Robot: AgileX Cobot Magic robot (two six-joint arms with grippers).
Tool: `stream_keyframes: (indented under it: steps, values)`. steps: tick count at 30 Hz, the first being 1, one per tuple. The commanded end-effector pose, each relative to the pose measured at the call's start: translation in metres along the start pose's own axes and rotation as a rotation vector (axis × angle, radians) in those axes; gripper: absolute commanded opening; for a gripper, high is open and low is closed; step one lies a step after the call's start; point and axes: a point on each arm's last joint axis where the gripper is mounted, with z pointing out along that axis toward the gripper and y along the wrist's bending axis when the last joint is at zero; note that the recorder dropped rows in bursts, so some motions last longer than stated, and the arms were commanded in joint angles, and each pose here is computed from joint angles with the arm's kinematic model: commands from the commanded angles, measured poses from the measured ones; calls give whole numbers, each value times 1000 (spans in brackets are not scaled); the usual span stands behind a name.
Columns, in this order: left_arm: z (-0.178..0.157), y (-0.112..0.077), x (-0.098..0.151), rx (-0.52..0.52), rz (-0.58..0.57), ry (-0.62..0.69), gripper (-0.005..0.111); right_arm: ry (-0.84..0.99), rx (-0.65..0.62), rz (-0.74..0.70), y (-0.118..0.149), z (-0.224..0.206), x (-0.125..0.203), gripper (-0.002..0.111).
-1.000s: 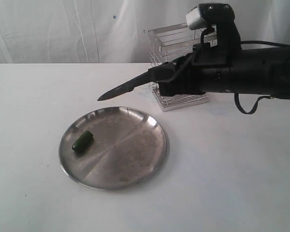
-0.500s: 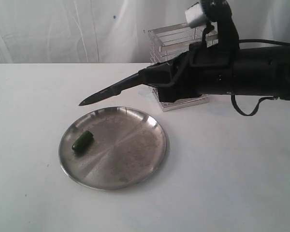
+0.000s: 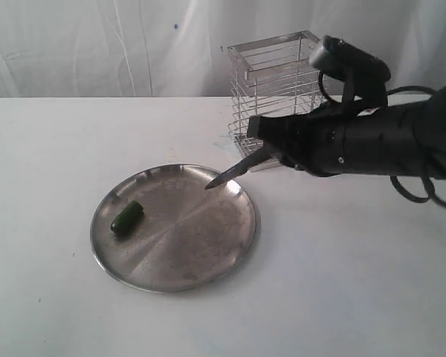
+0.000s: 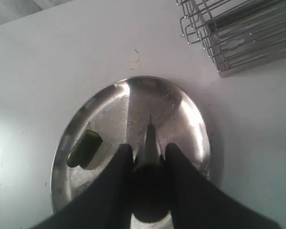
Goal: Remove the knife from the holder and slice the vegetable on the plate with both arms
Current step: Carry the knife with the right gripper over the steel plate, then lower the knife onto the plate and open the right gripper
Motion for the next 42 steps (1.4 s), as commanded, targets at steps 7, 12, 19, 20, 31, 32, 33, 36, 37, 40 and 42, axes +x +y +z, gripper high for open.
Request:
stream_keyframes:
  steps: [7,12,19,20,31,32,33,36,37,40,42]
  values:
    - [0,0,1,7,-2,-2,0,-330,-426,404,11,-9,67,0]
    - [0,0,1,7,-2,-2,0,-288,-439,535,-10,5,100,0]
    - [0,0,1,7,-2,-2,0,-266,-455,570,-18,18,115,0]
    - [0,0,1,7,-2,-2,0,-269,-459,570,-18,18,115,0]
    - [0,0,1,7,-2,-2,0,-196,-361,594,-31,37,135,0]
    - [0,0,1,7,-2,-2,0,-188,-350,594,-33,39,138,0]
    - [0,0,1,7,-2,-2,0,-179,-340,594,-35,41,140,0]
    - [0,0,1,7,-2,-2,0,-158,-299,614,-41,47,148,0]
    - [0,0,1,7,-2,-2,0,-146,-292,632,-42,49,150,0]
    - [0,0,1,7,-2,-2,0,-118,-282,630,-44,52,156,0]
    - [0,0,1,7,-2,-2,0,-116,-279,630,-44,52,156,0]
